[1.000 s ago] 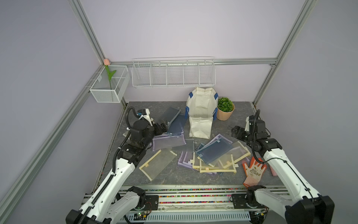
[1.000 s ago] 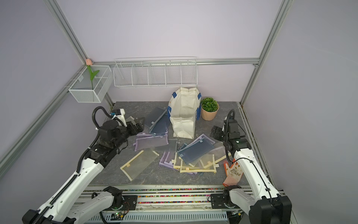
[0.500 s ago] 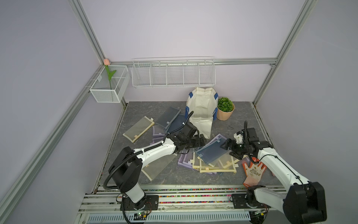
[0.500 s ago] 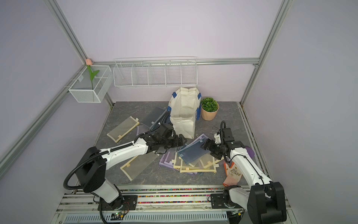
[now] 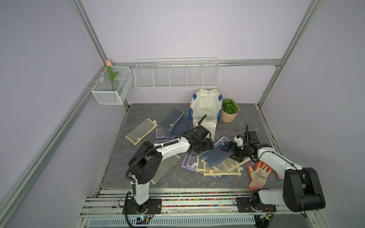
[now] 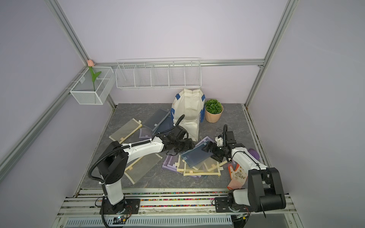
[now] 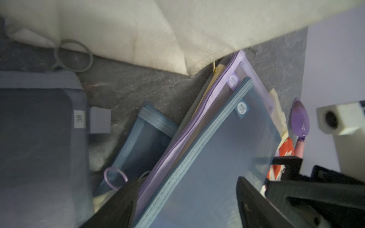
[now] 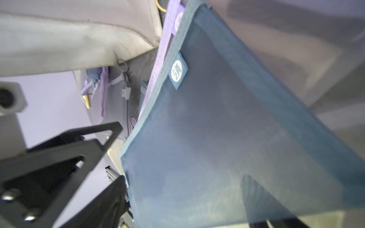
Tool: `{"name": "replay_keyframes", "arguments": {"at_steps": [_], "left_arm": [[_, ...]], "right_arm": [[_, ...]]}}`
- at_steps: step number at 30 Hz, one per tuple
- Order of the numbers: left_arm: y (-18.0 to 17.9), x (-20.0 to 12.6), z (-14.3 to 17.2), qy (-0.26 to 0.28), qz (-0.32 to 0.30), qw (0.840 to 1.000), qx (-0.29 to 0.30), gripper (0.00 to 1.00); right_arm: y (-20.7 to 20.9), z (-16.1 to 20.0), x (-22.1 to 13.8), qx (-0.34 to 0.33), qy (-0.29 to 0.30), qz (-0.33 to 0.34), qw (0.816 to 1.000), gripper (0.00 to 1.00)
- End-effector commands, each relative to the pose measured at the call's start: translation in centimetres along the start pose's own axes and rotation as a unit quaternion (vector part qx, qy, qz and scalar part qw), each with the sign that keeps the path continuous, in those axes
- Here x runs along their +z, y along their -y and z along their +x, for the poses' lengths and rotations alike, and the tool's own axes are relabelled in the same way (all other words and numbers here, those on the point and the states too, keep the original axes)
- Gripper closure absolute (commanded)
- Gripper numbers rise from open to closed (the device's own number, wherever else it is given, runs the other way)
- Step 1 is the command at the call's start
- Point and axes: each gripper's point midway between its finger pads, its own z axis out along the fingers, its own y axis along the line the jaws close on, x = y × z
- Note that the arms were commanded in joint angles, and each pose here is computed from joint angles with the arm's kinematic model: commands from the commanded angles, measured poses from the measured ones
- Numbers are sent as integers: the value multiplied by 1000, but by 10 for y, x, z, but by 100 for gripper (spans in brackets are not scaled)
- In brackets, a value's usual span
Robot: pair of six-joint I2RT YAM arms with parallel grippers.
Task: Put the pencil pouch into the canvas bag
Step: Pick up the pencil pouch.
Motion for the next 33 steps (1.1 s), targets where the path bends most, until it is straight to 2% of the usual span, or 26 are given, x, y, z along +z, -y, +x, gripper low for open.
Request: {"name": "replay_keyframes", "arguments": {"at_steps": [1, 4, 12, 14, 18, 25, 29, 33], "left_arm": [[-2, 5, 9, -15, -8, 1000, -1, 26], [3, 7, 14, -29, 3, 1000, 3, 30], [18, 15, 28, -58, 43, 997, -1, 51], [23, 17, 30, -59, 54, 997, -4, 54], [34, 21, 38, -61, 76, 995, -9, 56], [45, 31, 49, -70, 92, 993, -11, 60], [50, 29, 51, -69, 102, 992, -10, 63], [57, 23, 50, -65, 116, 991, -6, 64]], "right_arm": [[-8, -6, -2, -16, 3, -23, 1000, 19], [-9, -4, -5, -22, 3, -23, 999, 24], [-2, 8, -16, -34, 6, -1, 999, 34], [-1, 10, -22, -41, 7, 8, 999, 32], [1, 16, -31, -43, 9, 13, 999, 21], [4, 14, -22, -27, 8, -21, 999, 24], [2, 9, -18, -26, 15, -35, 999, 36], [4, 11, -18, -27, 15, -30, 999, 65]]}}
